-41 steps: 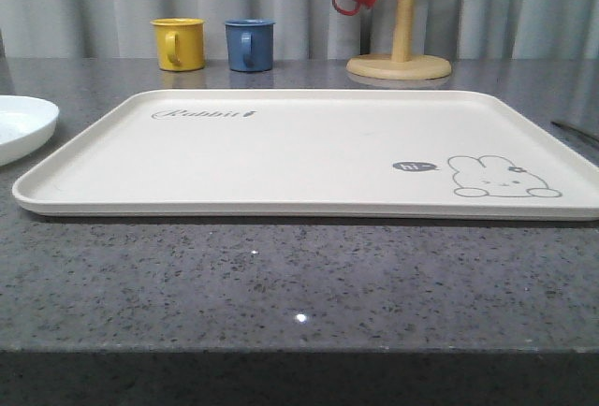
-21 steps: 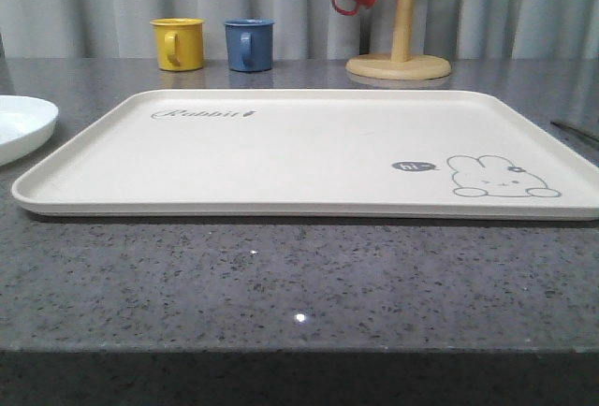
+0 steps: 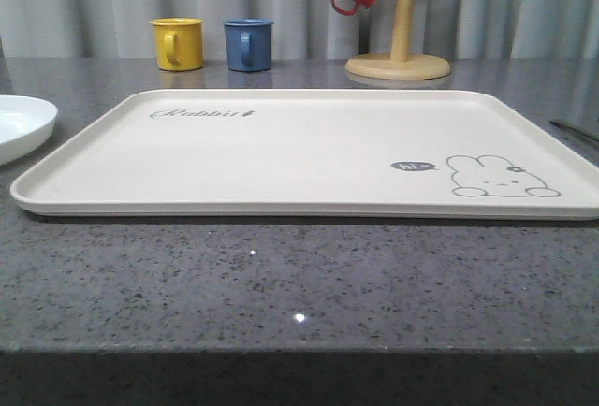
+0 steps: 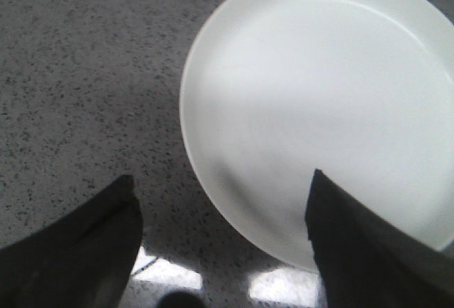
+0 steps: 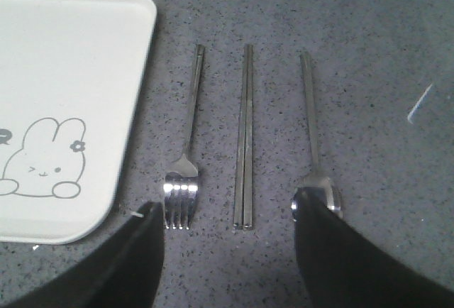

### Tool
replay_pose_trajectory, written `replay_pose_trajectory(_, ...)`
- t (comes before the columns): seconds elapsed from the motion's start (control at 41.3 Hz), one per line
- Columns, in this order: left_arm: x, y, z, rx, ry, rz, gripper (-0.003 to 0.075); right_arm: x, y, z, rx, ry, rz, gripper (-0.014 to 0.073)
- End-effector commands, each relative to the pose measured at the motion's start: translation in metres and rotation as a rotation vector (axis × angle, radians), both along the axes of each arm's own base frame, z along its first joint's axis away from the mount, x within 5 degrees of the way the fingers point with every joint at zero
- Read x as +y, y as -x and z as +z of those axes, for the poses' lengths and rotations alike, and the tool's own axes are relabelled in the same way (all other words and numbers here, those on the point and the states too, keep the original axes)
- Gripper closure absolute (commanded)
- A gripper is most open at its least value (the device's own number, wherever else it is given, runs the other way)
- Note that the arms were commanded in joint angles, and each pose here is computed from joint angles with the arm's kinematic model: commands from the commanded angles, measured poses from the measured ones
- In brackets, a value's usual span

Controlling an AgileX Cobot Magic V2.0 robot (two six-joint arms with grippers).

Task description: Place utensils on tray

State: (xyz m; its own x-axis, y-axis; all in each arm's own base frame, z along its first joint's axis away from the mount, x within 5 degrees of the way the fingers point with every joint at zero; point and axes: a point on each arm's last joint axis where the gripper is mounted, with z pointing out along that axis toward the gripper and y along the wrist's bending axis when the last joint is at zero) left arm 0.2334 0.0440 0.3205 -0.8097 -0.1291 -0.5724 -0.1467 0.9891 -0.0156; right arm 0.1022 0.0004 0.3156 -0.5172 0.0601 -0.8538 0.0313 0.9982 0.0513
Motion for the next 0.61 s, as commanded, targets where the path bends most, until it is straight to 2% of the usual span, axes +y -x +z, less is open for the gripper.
replay_pose_trajectory(0.0,0.012,-0.014,0.010,-0.084,0.067,0.008,0.0247,-0.001,-0.004,0.012,-0.077,0.007,-0.008,0.0155)
replay_pose_trajectory(0.169,0.029,-0.034,-0.011,-0.064,0.178,0.048,0.0247,-0.001,-0.004,0.012,-0.077,0.007,-0.008,0.0155)
replay_pose_trajectory(0.581,0.038,-0.062,-0.045,-0.030,0.232,0.089,0.0248,-0.001,-0.004,0.012,-0.077,0.007,-0.008,0.0155)
